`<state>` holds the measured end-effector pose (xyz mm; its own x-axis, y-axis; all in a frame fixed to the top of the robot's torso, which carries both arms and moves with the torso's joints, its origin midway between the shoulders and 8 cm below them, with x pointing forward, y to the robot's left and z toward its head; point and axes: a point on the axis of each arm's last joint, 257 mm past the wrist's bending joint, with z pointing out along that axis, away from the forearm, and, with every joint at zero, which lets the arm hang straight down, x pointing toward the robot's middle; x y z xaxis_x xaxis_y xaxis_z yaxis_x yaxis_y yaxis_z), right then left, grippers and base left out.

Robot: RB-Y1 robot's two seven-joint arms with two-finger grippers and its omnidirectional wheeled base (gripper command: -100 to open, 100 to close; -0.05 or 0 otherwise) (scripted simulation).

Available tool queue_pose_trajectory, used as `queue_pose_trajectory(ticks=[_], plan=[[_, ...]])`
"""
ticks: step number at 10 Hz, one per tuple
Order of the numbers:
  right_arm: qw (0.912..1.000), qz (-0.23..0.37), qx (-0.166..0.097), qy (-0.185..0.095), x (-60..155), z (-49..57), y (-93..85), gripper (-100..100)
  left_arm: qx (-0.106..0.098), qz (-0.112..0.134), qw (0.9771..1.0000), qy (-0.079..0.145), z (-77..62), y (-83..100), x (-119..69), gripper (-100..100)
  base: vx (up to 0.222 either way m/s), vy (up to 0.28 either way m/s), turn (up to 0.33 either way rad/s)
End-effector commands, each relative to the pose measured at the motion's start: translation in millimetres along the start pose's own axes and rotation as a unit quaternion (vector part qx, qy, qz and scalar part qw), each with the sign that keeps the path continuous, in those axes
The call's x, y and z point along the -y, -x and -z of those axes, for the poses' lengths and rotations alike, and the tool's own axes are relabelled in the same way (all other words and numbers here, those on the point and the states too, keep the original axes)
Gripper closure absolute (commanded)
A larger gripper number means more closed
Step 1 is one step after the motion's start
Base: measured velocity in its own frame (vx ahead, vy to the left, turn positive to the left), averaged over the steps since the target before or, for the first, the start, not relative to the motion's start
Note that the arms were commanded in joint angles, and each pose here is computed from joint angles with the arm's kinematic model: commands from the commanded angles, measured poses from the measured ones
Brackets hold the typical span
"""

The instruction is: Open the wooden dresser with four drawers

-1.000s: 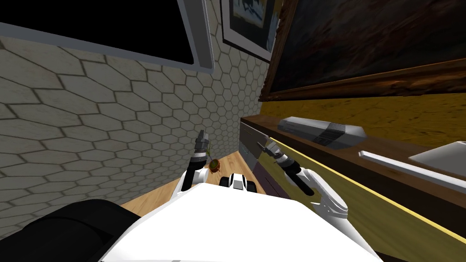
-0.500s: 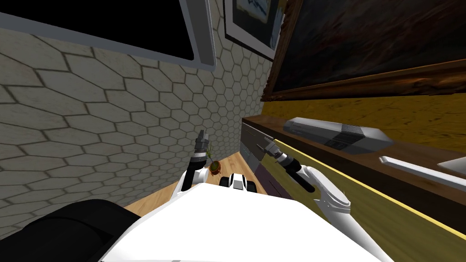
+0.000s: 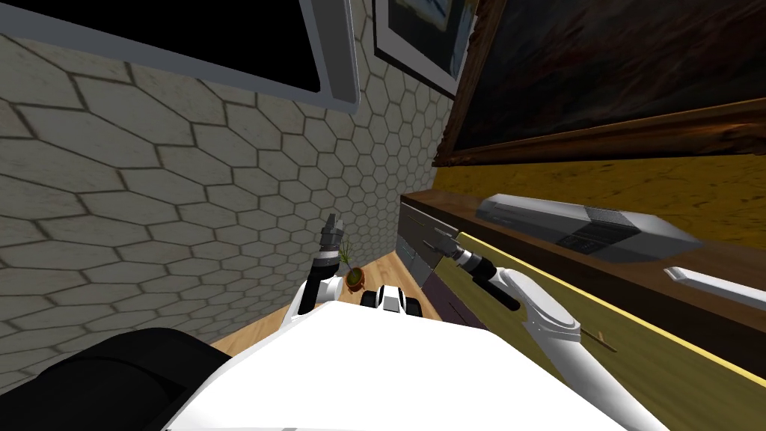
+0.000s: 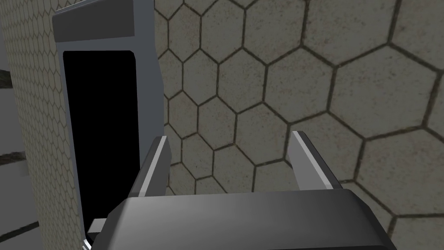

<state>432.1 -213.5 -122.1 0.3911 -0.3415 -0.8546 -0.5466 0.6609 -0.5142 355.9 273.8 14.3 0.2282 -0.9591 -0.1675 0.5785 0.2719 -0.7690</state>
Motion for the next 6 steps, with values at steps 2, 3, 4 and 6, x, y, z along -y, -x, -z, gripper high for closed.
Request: queue_pose_trajectory(ticks=[2,3,4,6], plan=[[0.9977,0.051,-0.039,0.021,6,4.8,-24.2,-100,0.000,0.000,1.0000,0.000,0.0,0.0,0.0,0,0.063,0.072,-0.017],[0.9942,0.081,-0.062,0.034,11,9.2,-39.1,-100,0.000,0.000,1.0000,0.000,0.0,0.0,0.0,0,0.046,0.077,-0.016],[0.9902,0.105,-0.080,0.045,18,13.6,-50.2,-100,0.000,0.000,1.0000,0.000,0.0,0.0,0.0,0,0.064,0.147,-0.028],[0.9829,0.137,-0.108,0.059,25,20.2,-67.2,-100,0.000,0.000,1.0000,0.000,0.0,0.0,0.0,0,0.063,0.078,-0.016]])
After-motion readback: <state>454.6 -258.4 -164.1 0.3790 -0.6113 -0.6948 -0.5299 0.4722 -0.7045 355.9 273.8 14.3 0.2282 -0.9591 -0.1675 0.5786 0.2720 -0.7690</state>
